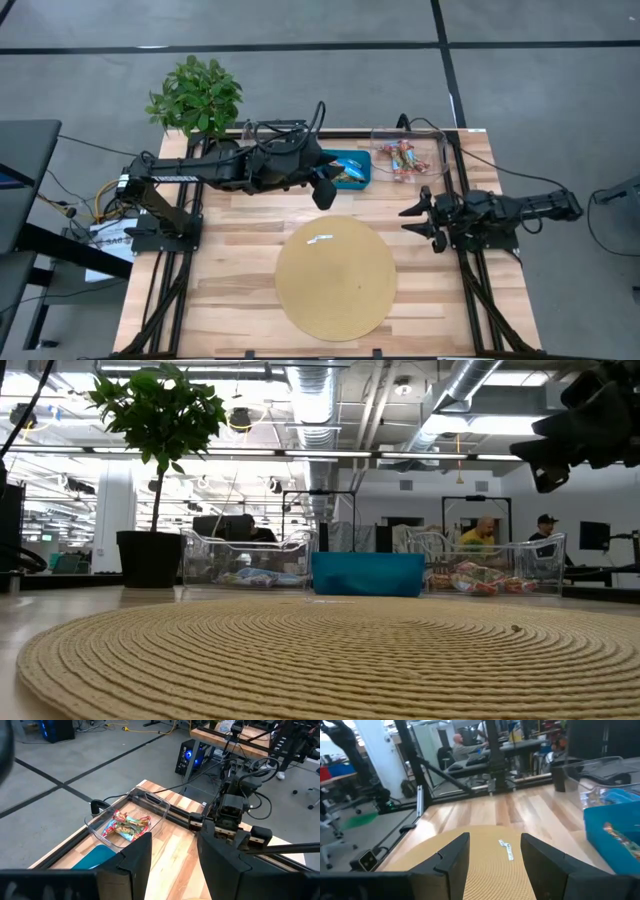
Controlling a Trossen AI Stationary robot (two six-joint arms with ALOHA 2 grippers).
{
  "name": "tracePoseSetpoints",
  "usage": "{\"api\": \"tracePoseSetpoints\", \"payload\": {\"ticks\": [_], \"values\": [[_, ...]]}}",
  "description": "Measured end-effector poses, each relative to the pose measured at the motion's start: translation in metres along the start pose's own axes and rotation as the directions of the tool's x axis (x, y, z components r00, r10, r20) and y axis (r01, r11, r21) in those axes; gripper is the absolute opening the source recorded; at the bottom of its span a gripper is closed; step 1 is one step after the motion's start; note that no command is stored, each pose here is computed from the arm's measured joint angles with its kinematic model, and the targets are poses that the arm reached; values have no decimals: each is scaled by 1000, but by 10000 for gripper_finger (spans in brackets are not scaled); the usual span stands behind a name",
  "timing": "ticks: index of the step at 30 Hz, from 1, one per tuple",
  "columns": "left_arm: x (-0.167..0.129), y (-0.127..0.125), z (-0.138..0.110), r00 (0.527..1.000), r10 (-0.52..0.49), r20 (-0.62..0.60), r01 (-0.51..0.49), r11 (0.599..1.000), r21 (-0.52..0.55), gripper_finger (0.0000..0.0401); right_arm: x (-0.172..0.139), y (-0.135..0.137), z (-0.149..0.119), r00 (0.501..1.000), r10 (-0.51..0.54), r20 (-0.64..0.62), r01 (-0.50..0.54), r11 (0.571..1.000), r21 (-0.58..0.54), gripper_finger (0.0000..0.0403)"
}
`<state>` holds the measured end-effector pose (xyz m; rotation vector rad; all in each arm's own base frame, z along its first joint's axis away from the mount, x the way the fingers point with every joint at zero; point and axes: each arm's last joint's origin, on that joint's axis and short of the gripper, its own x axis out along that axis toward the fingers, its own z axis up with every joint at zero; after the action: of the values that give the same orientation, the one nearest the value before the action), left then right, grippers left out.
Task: Pick and place Granola Bars by type
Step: Return to Home Position
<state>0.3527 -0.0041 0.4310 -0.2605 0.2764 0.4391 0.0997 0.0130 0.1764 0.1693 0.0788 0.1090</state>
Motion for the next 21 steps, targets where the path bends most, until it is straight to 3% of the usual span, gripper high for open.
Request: {"api": "tracePoseSetpoints", "payload": {"ticks": [5, 14, 21], "values": [[0, 0, 0, 1000, 1, 0, -1, 1000, 0, 150, -7, -1, -2, 1000, -8, 8, 8, 1000, 0, 169], [0, -1, 0, 1000, -1, -1, 1, 1000, -3, 150, -3, -1, -4, 991, 15, 136, -12, 1000, -21, 168], [-1, 0, -5, 999, 7, -40, -6, 999, 42, 150, -2, -2, -9, 996, 21, 82, -18, 999, -41, 168]]}}
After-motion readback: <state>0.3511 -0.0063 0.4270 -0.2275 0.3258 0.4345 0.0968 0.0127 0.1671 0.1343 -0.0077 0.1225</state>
